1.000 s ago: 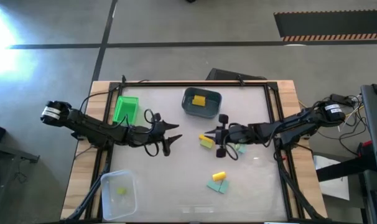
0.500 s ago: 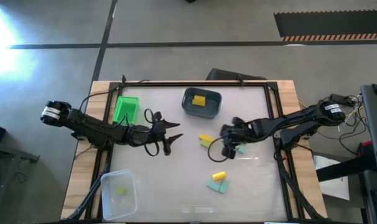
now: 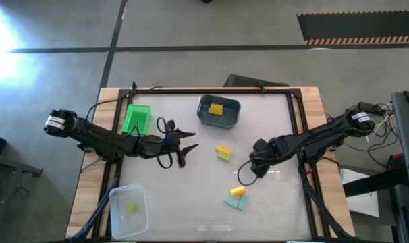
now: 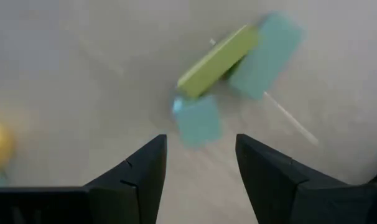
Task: Sort & place blocks by color
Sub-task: Put the blue block into the green bin
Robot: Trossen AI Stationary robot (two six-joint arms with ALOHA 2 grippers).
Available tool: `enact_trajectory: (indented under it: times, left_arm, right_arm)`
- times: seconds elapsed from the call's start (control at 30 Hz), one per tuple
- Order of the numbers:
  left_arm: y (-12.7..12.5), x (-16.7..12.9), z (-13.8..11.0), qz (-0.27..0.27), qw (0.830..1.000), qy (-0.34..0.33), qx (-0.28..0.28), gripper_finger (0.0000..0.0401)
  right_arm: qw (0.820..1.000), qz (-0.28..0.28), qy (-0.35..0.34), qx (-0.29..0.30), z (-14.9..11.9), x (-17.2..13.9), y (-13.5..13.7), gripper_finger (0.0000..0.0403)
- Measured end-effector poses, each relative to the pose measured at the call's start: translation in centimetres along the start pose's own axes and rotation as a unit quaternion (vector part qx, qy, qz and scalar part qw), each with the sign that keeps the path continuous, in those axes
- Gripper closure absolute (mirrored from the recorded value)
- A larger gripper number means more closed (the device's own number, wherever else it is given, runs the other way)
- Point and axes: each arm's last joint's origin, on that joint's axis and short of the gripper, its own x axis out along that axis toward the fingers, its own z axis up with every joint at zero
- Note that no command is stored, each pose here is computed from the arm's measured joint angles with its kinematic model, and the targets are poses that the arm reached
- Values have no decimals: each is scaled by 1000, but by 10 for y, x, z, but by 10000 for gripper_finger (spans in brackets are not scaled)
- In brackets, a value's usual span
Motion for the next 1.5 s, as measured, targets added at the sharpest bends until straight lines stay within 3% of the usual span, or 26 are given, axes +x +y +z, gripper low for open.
enact_trajectory:
  times: [0.17, 0.43, 0.6, 0.8, 0.9, 1.0, 1.27, 1.5]
  left_arm:
    - [0, 0, 0, 1, 1000, -1, 6, 202]
    - [0, 0, 1, 1, 1000, -3, 2, 202]
    - [1, 0, 2, 1, 1000, -5, 1, 202]
    - [1, 0, 2, 3, 1000, -5, 1, 202]
    - [2, 0, 4, 3, 1000, -12, -3, 202]
    - [2, 0, 5, 3, 1000, -14, -5, 202]
    - [1, 0, 4, 0, 1000, -14, -19, 202]
    - [-7, -4, 4, -38, 999, -13, -30, 202]
  right_arm:
    - [999, -16, 4, -42, -3, 11, -6, 214]
    - [999, 18, -15, -47, -3, 26, -2, 207]
    - [999, 11, -12, -49, -2, 32, 0, 209]
    - [996, -15, 11, -82, -2, 51, 8, 223]
    - [995, -28, 20, -92, -2, 56, 12, 250]
    - [995, -28, 22, -92, -1, 57, 14, 283]
    - [994, -5, 25, -108, -13, 49, 19, 283]
    - [990, 38, -12, -135, -34, 26, 22, 283]
